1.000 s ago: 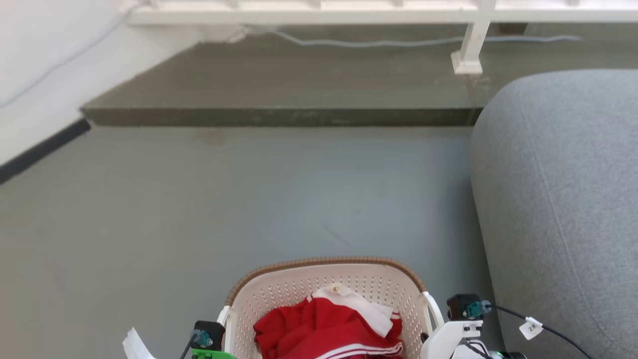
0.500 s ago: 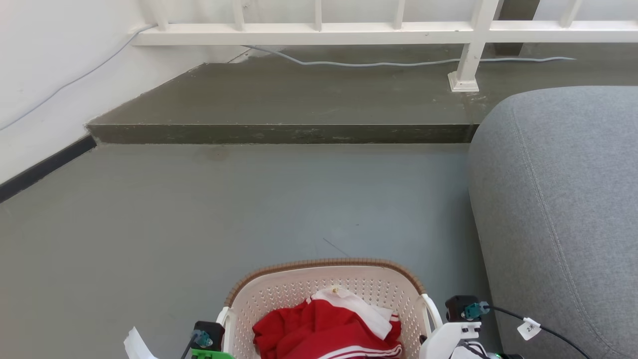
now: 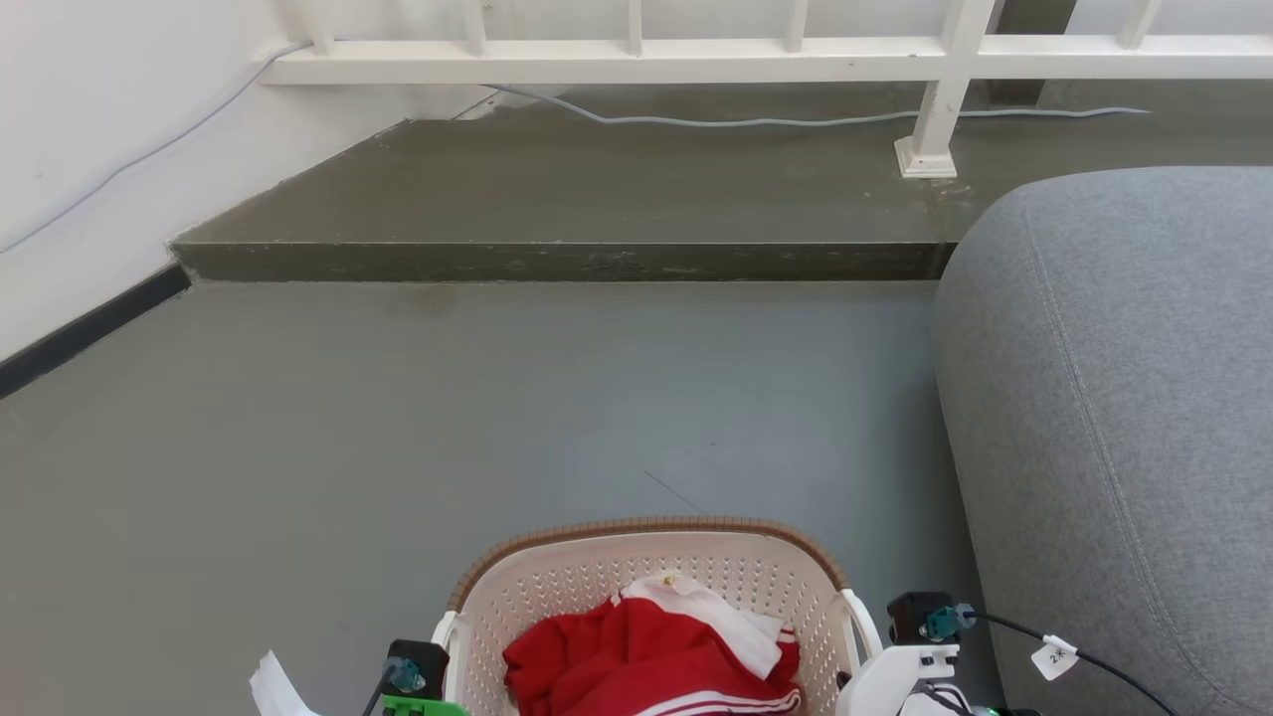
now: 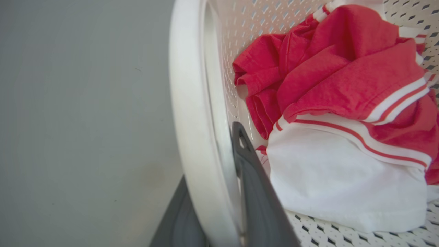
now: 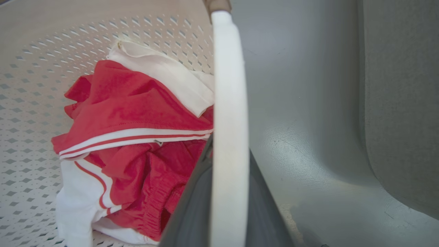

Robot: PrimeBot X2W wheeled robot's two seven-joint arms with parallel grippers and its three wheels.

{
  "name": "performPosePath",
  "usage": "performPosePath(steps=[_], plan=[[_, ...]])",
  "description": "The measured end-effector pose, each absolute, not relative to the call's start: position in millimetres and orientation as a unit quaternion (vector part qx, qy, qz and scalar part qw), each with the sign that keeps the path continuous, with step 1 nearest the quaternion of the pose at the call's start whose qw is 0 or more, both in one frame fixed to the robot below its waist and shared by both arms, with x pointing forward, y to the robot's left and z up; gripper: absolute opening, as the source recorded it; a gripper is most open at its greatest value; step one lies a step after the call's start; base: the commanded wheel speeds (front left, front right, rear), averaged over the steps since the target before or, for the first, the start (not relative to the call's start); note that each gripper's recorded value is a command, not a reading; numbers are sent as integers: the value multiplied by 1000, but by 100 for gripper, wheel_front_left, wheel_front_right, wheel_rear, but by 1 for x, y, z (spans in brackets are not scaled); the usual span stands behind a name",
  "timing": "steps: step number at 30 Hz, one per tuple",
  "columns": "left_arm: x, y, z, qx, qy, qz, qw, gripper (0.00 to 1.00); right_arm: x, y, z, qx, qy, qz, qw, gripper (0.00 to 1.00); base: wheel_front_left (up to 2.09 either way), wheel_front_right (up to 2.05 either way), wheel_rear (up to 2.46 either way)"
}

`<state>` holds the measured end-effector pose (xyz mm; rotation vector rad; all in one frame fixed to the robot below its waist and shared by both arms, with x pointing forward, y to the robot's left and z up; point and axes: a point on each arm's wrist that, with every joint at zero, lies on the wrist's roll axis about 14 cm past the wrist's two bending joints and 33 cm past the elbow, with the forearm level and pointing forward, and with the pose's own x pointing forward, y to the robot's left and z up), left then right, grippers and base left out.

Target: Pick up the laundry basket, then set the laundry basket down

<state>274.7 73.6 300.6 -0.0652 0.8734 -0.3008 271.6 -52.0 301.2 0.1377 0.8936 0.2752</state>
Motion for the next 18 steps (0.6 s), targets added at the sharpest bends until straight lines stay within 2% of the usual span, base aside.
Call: performPosePath(steps=[18], plan=[[273, 74, 295, -32, 432, -141, 890, 0, 271, -52, 297, 69, 439, 132, 886, 0, 0, 0, 0]])
